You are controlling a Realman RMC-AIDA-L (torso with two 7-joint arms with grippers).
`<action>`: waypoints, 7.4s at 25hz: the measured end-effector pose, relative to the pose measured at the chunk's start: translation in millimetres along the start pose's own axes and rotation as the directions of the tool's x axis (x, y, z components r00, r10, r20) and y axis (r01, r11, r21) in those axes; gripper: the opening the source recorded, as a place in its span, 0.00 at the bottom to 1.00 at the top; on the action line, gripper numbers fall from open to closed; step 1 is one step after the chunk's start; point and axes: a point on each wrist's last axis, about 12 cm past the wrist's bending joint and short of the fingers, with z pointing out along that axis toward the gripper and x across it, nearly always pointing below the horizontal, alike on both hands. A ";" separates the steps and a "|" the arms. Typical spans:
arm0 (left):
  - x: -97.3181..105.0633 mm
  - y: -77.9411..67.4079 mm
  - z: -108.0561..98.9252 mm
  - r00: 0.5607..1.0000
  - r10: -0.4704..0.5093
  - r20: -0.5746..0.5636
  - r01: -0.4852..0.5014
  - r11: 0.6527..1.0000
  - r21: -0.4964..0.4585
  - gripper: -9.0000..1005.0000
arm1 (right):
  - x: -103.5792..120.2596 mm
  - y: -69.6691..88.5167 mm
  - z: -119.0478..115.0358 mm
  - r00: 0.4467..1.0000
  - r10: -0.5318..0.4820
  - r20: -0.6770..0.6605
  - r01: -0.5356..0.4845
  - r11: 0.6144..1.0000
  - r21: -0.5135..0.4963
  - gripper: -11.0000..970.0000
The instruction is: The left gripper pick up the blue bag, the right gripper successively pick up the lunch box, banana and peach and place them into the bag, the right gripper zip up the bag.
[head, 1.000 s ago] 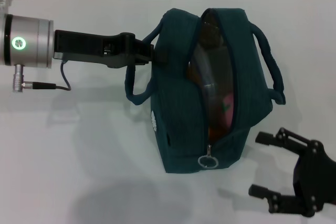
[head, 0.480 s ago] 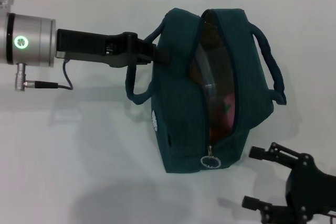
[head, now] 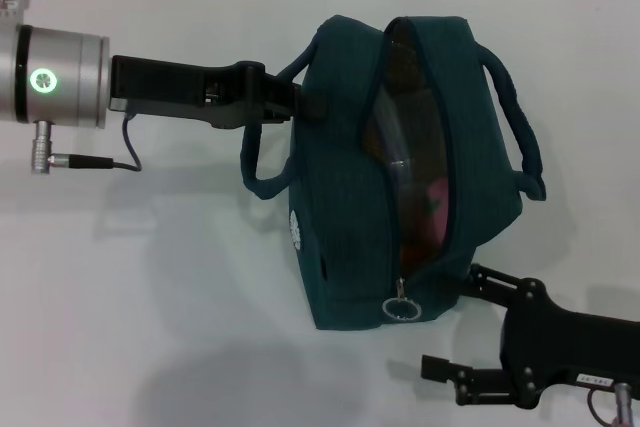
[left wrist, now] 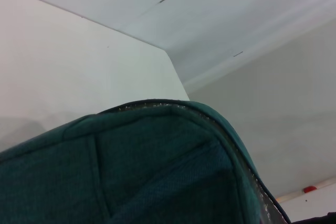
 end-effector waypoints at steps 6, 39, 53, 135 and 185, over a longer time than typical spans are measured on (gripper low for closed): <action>0.0 0.0 -0.1 1.000 0.000 0.001 0.000 1.000 0.000 0.04 | -0.2 0.9 2.9 1.000 0.010 -0.012 -0.010 1.000 -0.029 0.90; 0.0 -1.1 0.5 1.000 0.010 0.002 -0.010 1.000 0.010 0.04 | -4.3 -10.7 16.9 0.998 0.050 -0.045 -0.051 0.998 -0.031 0.42; 0.5 -4.3 3.9 1.000 0.027 -0.008 -0.026 0.999 0.033 0.04 | -5.1 -16.5 20.5 0.995 0.071 -0.071 -0.073 0.997 -0.019 0.26; 45.5 9.2 -23.6 0.883 0.313 0.350 -0.368 0.924 0.102 0.50 | -56.7 -25.9 5.3 0.944 -0.110 0.313 0.098 0.994 0.052 0.05; 114.2 45.2 7.8 0.593 0.601 0.535 -0.632 0.760 -0.153 0.73 | -127.8 -87.3 78.8 0.920 -0.253 0.298 0.247 0.967 0.058 0.08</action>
